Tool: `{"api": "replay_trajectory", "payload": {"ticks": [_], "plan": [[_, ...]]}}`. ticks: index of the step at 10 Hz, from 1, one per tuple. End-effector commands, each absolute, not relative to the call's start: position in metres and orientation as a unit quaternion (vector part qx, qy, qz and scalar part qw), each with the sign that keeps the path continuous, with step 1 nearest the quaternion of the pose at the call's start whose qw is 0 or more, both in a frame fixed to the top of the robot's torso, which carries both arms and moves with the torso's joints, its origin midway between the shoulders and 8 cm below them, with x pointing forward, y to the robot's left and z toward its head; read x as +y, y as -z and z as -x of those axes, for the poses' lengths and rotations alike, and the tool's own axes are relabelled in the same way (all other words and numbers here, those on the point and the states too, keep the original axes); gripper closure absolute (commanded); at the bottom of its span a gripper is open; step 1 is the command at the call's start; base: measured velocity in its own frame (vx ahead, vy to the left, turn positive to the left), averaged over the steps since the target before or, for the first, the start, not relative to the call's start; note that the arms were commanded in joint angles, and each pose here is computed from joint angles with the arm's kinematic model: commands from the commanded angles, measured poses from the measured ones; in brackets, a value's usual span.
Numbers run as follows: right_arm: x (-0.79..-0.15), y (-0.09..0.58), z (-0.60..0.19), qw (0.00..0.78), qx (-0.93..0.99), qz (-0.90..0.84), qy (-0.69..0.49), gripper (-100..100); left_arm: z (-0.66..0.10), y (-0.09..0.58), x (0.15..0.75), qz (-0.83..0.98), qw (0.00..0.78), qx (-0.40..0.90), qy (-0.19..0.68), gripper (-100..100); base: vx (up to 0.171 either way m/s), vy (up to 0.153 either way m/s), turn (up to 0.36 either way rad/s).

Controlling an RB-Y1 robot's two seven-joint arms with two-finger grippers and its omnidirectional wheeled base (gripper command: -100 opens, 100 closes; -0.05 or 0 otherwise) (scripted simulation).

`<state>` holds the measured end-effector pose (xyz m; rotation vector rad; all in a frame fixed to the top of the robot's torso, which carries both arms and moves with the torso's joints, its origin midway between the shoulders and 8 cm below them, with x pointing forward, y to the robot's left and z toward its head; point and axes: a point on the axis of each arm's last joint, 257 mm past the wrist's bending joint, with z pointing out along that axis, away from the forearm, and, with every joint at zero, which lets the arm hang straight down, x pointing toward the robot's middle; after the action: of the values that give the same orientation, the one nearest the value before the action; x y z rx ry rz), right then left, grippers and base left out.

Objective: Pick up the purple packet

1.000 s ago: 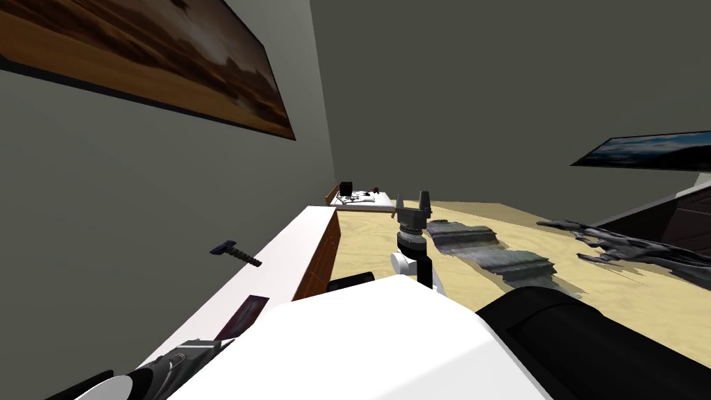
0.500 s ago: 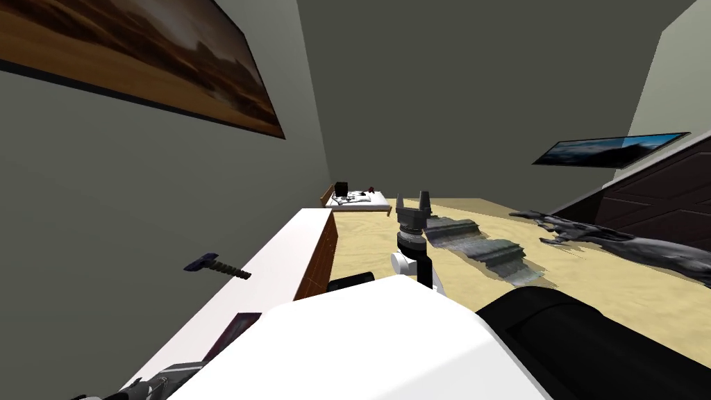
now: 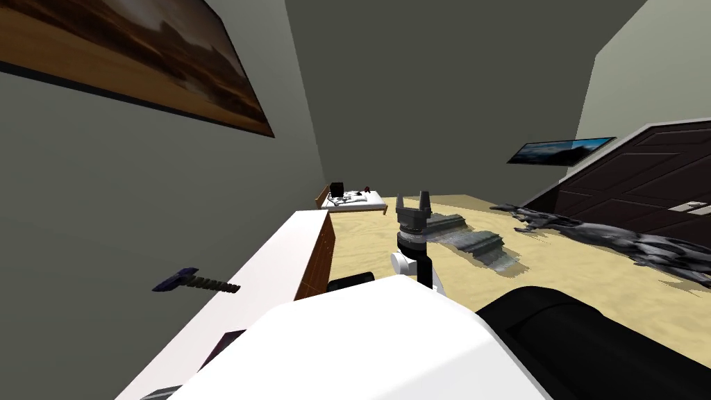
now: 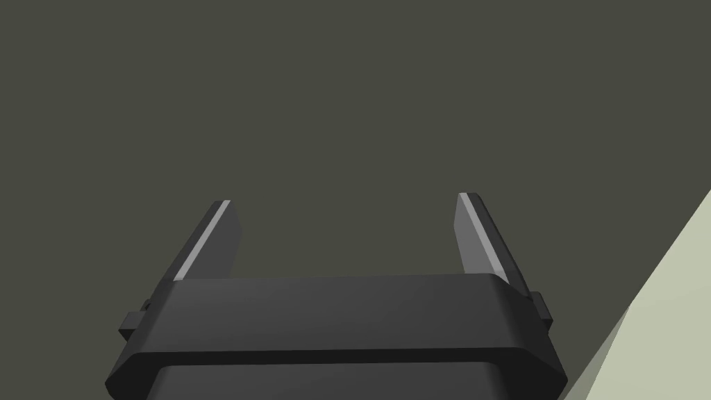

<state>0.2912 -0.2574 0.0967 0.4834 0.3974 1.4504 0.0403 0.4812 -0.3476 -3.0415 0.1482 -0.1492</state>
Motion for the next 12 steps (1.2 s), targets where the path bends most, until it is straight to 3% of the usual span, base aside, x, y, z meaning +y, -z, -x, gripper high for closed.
{"api": "replay_trajectory", "payload": {"ticks": [1, 6, 7, 8, 12], "plan": [[-0.257, -0.097, -0.291, 0.704, 0.179, -0.217, -0.652, 0, -0.028, 0.346, 0.476, 0.998, 0.03, 0.035, 0.035, -100, 0.021, 0.042, -0.218], [-0.257, -0.097, -0.291, 0.704, 0.179, -0.217, -0.652, 0, -0.01, 0.343, 0.469, 1.0, 0.005, 0.019, 0.012, -100, 0.02, 0.034, -0.106], [-0.257, -0.097, -0.291, 0.704, 0.179, -0.217, -0.652, 0, -0.009, 0.343, 0.469, 1.0, 0.003, 0.019, 0.01, 0, 0.0, 0.0, 0.0], [-0.257, -0.097, -0.291, 0.704, 0.179, -0.217, -0.652, 0, -0.011, 0.35, 0.471, 1.0, 0.003, 0.019, 0.011, -100, 0.0, 0.0, 0.0], [-0.257, -0.097, -0.291, 0.704, 0.179, -0.217, -0.652, 0, -0.012, 0.362, 0.474, 1.0, 0.003, 0.02, 0.011, -100, -0.006, -0.012, 0.001]]}}
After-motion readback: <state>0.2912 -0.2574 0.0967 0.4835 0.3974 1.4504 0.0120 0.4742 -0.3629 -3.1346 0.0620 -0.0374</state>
